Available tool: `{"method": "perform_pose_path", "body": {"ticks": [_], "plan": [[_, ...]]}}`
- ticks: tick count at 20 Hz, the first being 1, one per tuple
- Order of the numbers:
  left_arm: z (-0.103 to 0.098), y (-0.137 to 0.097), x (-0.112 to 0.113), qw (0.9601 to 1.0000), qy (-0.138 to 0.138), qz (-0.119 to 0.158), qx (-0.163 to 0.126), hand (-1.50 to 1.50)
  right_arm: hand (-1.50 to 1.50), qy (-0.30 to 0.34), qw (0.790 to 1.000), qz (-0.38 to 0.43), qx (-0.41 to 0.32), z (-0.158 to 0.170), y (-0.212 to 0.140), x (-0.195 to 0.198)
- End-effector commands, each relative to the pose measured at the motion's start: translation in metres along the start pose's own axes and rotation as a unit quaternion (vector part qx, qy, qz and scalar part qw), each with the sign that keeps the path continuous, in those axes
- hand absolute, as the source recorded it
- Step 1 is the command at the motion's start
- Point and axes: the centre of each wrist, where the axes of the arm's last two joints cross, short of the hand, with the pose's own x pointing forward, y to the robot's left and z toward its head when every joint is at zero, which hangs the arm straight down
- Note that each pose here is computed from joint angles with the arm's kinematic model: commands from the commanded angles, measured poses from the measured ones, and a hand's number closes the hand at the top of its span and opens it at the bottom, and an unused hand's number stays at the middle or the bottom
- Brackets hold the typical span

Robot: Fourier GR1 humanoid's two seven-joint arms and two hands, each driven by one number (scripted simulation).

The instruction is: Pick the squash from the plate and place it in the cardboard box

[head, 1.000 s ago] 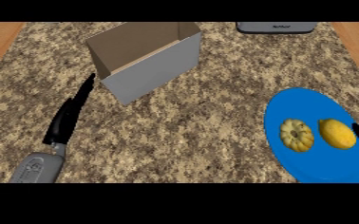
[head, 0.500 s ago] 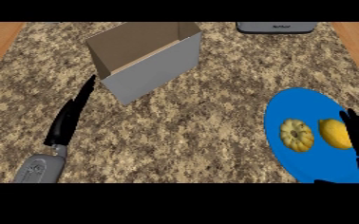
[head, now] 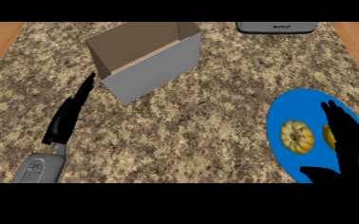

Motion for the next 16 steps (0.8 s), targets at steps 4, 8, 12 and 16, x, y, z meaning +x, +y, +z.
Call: {"method": "perform_pose_path", "body": {"ticks": [4,8,12,16], "plan": [[0.002,-0.01,-0.009,1.0,0.001,0.002,0.0,0.0,-1.5,-0.006,1.0,-0.011,0.021,-0.015,0.005,-0.006],[0.008,-0.006,-0.003,1.0,0.004,0.008,-0.005,0.0,-1.5,-0.003,1.0,-0.008,0.018,-0.019,0.01,0.006],[0.004,0.009,0.003,1.0,0.0,-0.003,0.002,0.0,-1.5,-0.01,1.0,-0.007,0.023,-0.031,0.032,0.006],[-0.001,-0.016,0.01,1.0,0.001,-0.004,0.002,0.0,1.5,-0.006,0.999,-0.012,0.035,-0.037,0.041,-0.007]]}}
